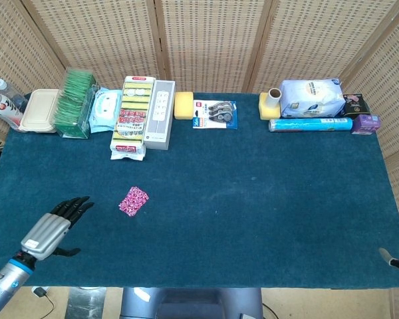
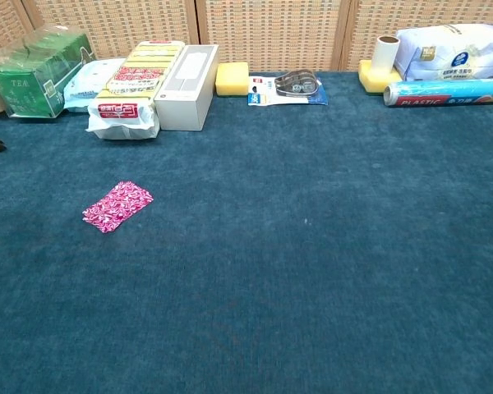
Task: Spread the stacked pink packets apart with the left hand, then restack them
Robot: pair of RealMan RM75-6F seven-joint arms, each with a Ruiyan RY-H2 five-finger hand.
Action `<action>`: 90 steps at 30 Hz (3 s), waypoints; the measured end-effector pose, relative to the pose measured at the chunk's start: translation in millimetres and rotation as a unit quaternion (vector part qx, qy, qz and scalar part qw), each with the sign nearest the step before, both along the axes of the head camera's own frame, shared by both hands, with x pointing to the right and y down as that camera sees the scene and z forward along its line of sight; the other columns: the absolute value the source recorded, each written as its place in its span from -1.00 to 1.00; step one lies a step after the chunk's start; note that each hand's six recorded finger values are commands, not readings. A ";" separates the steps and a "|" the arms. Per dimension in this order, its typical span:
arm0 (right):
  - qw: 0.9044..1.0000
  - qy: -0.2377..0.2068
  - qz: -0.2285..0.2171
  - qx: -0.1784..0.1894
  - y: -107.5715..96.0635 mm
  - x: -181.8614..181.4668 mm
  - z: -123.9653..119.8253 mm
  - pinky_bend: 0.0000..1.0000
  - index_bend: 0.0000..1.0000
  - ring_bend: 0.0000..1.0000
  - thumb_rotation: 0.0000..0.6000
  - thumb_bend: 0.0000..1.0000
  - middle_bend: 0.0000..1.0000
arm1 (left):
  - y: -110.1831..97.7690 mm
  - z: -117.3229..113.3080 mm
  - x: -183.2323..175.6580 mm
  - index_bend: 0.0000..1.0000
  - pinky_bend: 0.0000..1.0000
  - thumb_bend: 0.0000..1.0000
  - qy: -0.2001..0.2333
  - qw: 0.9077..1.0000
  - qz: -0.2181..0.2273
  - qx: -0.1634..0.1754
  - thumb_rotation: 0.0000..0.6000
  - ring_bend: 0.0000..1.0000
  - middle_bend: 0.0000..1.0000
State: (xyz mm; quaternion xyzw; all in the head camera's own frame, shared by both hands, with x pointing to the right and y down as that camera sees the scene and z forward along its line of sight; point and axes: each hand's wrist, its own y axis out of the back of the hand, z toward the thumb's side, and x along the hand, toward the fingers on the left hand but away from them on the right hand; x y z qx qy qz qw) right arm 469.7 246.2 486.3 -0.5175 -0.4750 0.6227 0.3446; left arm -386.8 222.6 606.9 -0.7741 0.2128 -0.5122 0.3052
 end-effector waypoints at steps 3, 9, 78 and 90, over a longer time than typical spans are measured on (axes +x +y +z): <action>1.000 -0.008 0.004 -0.002 -0.6 1.5 0.1 -1.00 -0.85 -1.00 1.00 -0.99 -1.00 | -9.2 12.7 10.8 -1.00 -0.82 -1.00 -0.008 0.999 0.008 -0.033 1.00 -1.00 -1.00; 1.000 -0.020 0.010 -0.005 -2.7 5.4 0.0 -1.00 -0.85 -1.00 1.00 -0.99 -1.00 | -31.2 37.5 38.8 -1.00 -0.82 -1.00 -0.021 0.997 0.022 -0.064 1.00 -1.00 -1.00; 0.999 -0.045 0.026 -0.003 -2.9 11.9 -7.4 -1.00 -0.84 -1.00 1.00 -0.99 -1.00 | 17.7 47.1 87.9 -1.00 -0.79 -1.00 -0.113 0.974 0.095 -0.172 1.00 -1.00 -1.00; 0.999 -0.046 0.027 -0.005 -2.7 11.5 -6.9 -1.00 -0.85 -1.00 1.00 -0.99 -1.00 | -8.7 56.5 100.1 -1.00 -0.79 -1.00 -0.079 0.985 0.084 -0.131 1.00 -1.00 -1.00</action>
